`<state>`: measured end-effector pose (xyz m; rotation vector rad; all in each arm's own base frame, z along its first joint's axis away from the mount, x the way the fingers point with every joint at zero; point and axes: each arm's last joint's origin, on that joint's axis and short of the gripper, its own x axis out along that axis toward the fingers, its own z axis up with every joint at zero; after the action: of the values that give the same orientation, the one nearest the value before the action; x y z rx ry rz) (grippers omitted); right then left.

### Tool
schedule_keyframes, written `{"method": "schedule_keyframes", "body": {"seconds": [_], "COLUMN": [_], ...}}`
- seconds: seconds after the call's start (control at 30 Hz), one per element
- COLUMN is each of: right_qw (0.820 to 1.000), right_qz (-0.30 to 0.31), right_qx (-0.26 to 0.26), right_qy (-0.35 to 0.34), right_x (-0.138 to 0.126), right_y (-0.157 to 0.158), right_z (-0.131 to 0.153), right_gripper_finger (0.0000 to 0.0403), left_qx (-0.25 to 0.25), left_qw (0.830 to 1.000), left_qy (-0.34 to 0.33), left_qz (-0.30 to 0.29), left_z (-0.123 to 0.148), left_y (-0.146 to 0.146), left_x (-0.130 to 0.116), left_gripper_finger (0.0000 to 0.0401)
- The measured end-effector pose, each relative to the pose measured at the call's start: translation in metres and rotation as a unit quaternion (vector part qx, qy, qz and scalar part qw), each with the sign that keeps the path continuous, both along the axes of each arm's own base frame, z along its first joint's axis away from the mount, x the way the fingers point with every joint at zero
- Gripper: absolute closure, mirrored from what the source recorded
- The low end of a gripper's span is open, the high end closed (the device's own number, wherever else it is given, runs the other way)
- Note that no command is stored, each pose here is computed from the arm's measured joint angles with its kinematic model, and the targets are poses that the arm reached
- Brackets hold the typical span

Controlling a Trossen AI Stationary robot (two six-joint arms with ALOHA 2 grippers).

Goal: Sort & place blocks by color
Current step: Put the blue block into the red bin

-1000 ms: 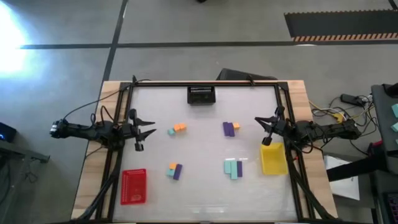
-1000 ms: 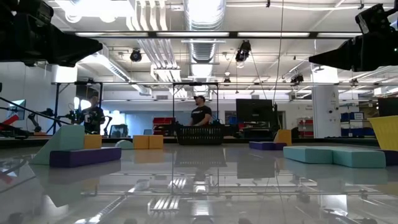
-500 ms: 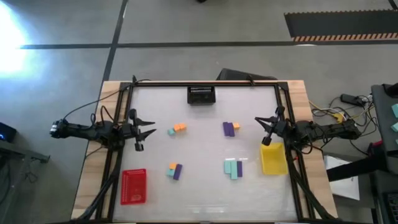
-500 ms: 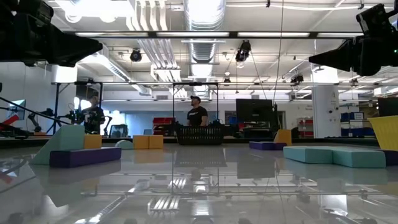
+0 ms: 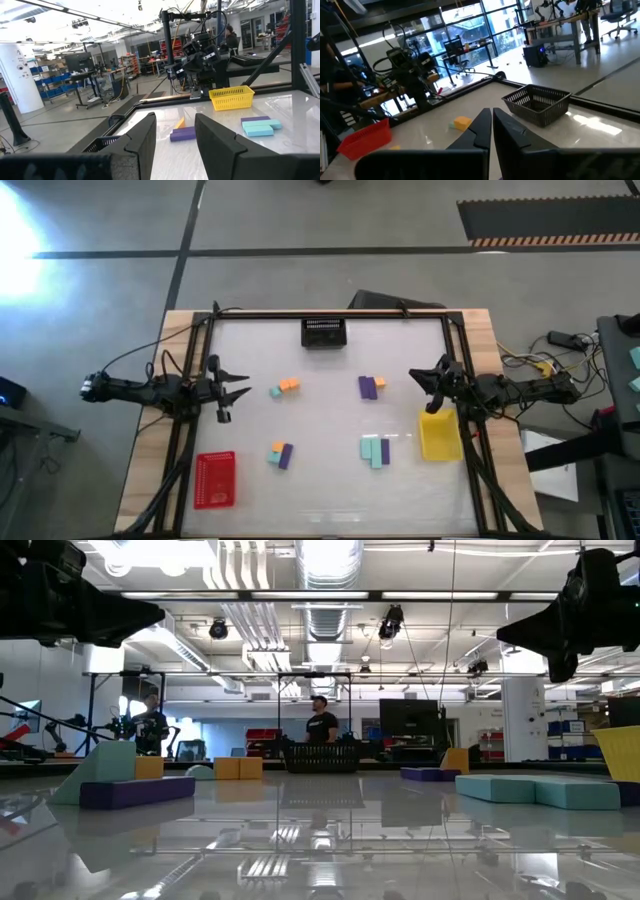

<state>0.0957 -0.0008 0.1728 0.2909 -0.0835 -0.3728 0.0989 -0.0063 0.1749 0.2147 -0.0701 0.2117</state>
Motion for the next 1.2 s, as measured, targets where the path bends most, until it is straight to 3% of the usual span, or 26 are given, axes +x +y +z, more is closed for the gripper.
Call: {"method": "schedule_keyframes", "body": {"seconds": [0.2, 0.33, 0.57, 0.77, 0.87, 1.2], "right_qw": [1.000, 1.000, 0.997, 0.998, 0.998, 0.994], "right_qz": [0.000, 0.000, 0.007, 0.014, 0.013, 0.012], "right_qx": [-0.002, -0.001, 0.045, 0.022, 0.004, 0.007], "right_qy": [0.001, 0.000, -0.060, -0.065, -0.068, -0.107], "right_x": [0.000, 0.000, 0.000, -0.001, -0.001, -0.002], "right_y": [0.000, 0.000, 0.000, 0.001, 0.001, 0.000], "right_z": [0.000, 0.000, 0.008, 0.011, 0.013, 0.020], "right_gripper_finger": [0.0394, 0.0394, 0.0394, 0.0394, 0.0394, 0.0394], "left_qx": [-0.112, -0.151, -0.158, -0.162, -0.167, -0.172], "left_qw": [0.993, 0.988, 0.985, 0.981, 0.980, 0.975], "left_qy": [-0.026, -0.034, -0.065, -0.101, -0.111, -0.138], "left_qz": [-0.011, -0.015, -0.020, -0.024, 0.004, 0.037], "left_z": [0.001, 0.001, 0.006, 0.013, 0.014, 0.019], "left_y": [0.000, 0.000, 0.000, 0.000, 0.002, 0.004], "left_x": [0.000, 0.000, -0.001, -0.002, -0.003, -0.005], "left_gripper_finger": [0.0281, 0.0281, 0.0281, 0.0281, 0.0281, 0.0281]}}
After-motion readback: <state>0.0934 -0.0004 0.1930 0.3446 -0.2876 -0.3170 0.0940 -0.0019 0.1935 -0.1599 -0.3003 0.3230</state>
